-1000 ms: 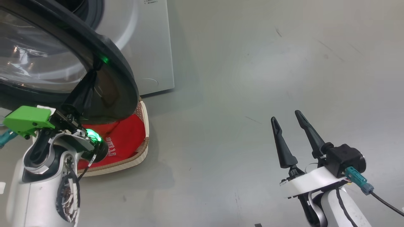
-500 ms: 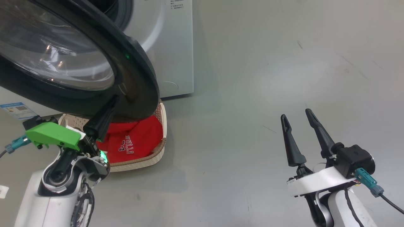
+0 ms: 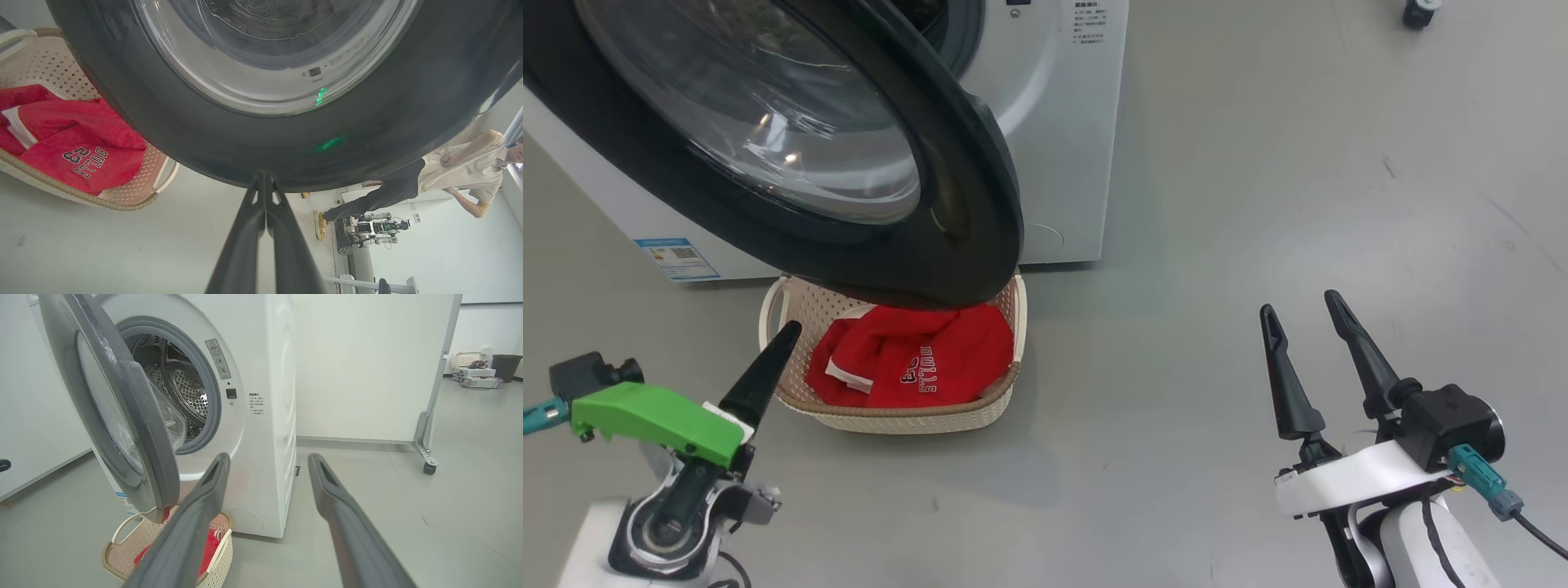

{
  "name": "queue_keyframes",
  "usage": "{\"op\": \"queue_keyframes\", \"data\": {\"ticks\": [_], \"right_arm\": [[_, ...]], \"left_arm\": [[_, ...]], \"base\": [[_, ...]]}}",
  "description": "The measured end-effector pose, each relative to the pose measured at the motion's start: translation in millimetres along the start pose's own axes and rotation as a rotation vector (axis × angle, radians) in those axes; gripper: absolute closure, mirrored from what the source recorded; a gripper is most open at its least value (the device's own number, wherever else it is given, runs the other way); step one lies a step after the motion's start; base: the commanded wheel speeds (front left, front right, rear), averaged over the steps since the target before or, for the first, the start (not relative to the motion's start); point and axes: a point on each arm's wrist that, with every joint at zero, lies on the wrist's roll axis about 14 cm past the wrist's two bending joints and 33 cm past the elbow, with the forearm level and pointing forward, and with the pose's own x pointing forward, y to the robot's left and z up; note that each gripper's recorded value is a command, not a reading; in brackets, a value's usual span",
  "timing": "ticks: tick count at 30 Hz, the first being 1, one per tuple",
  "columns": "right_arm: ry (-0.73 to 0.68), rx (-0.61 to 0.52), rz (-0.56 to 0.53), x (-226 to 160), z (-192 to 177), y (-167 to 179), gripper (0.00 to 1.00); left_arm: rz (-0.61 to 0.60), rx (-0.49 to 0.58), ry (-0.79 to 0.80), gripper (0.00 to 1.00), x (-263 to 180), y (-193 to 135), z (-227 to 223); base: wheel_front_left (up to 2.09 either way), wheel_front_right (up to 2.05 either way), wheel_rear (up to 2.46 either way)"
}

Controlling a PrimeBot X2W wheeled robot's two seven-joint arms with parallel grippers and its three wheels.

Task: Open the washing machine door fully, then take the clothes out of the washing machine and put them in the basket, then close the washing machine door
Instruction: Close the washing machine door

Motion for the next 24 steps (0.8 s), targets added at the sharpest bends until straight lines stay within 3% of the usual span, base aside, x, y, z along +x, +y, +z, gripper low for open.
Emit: {"op": "queue_keyframes", "data": {"ticks": [11,17,24], "right_arm": [[0.002,0.012,0.075,3,-1,25,0.00],[0.004,0.013,0.086,4,-2,27,0.00],[0.009,0.015,0.092,6,-4,29,0.00]], "left_arm": [[0.114,0.450,-0.192,1.00,-47,14,38],[0.082,0.667,-0.306,1.00,-57,0,51],[0.078,0.839,-0.376,1.00,-73,4,49]], "base": [[0.00,0.00,0.00],[0.00,0.00,0.00],[0.00,0.00,0.00]]}}
